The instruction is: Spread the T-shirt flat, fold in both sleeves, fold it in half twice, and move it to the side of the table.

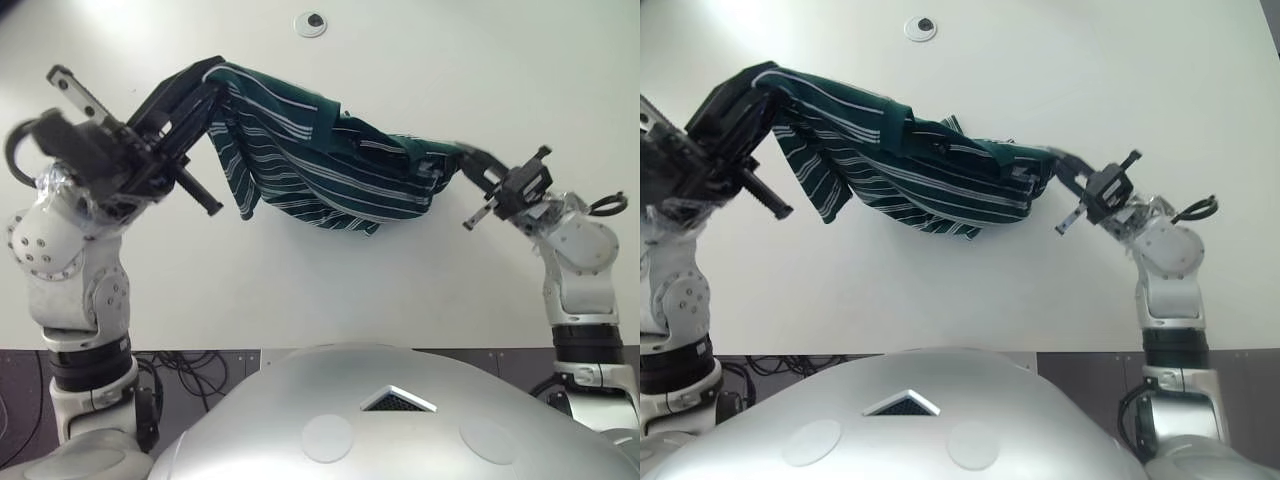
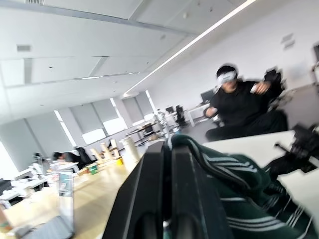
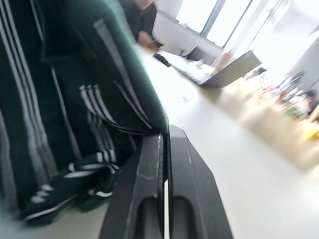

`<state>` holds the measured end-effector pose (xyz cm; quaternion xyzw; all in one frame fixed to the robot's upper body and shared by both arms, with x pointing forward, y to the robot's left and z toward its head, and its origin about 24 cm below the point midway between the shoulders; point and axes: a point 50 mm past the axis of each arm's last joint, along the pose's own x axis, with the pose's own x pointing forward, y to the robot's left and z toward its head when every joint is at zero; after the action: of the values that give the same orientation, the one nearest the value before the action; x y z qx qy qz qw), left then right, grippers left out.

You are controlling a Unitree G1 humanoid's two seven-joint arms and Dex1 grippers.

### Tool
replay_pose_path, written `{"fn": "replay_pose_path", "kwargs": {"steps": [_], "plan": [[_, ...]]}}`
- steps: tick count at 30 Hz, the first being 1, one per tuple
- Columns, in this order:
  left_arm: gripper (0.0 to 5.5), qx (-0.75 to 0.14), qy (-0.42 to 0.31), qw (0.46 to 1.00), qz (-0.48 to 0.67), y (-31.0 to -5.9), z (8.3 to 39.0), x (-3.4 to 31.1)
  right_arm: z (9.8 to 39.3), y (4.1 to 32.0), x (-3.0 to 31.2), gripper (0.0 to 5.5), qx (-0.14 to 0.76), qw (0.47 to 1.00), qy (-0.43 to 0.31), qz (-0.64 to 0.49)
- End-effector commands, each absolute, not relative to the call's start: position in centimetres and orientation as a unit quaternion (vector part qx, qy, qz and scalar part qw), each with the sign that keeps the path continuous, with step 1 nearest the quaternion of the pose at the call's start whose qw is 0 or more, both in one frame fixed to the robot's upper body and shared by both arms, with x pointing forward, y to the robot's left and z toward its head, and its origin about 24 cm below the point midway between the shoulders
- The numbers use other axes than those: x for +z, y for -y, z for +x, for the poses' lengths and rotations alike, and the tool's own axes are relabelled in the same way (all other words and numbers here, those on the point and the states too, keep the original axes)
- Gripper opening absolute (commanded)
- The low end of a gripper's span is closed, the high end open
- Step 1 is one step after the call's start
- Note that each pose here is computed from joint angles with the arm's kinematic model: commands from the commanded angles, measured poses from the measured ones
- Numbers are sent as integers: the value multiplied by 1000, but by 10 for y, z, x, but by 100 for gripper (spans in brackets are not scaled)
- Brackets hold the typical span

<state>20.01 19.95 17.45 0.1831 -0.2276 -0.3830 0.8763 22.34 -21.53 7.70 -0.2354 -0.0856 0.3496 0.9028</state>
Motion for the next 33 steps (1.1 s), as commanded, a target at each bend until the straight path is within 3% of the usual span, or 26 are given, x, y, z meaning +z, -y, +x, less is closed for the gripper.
{"fn": "replay_pose_path", "kwargs": {"steps": [1, 5, 11, 17, 23, 28, 31, 33], "plan": [[0, -368, 232, 848, 305, -201, 231, 189, 260, 223, 121, 3, 298, 886, 148, -322], [0, -313, 242, 798, 455, -205, 289, 217, 303, 220, 167, 3, 242, 869, 201, -382], [0, -288, 254, 779, 496, -192, 353, 264, 358, 208, 233, 3, 191, 841, 246, -443], [0, -261, 255, 796, 483, -179, 386, 310, 387, 210, 293, 3, 112, 822, 265, -492], [0, -219, 259, 824, 454, -177, 395, 343, 390, 212, 336, 3, 48, 802, 301, -514], [0, -236, 234, 828, 451, -190, 396, 317, 383, 212, 322, 3, 81, 779, 328, -528], [0, -351, 185, 814, 424, -207, 384, 253, 363, 202, 263, 3, 234, 749, 317, -533], [0, -455, 140, 790, 388, -223, 358, 206, 327, 199, 209, 3, 377, 720, 278, -513]]}}
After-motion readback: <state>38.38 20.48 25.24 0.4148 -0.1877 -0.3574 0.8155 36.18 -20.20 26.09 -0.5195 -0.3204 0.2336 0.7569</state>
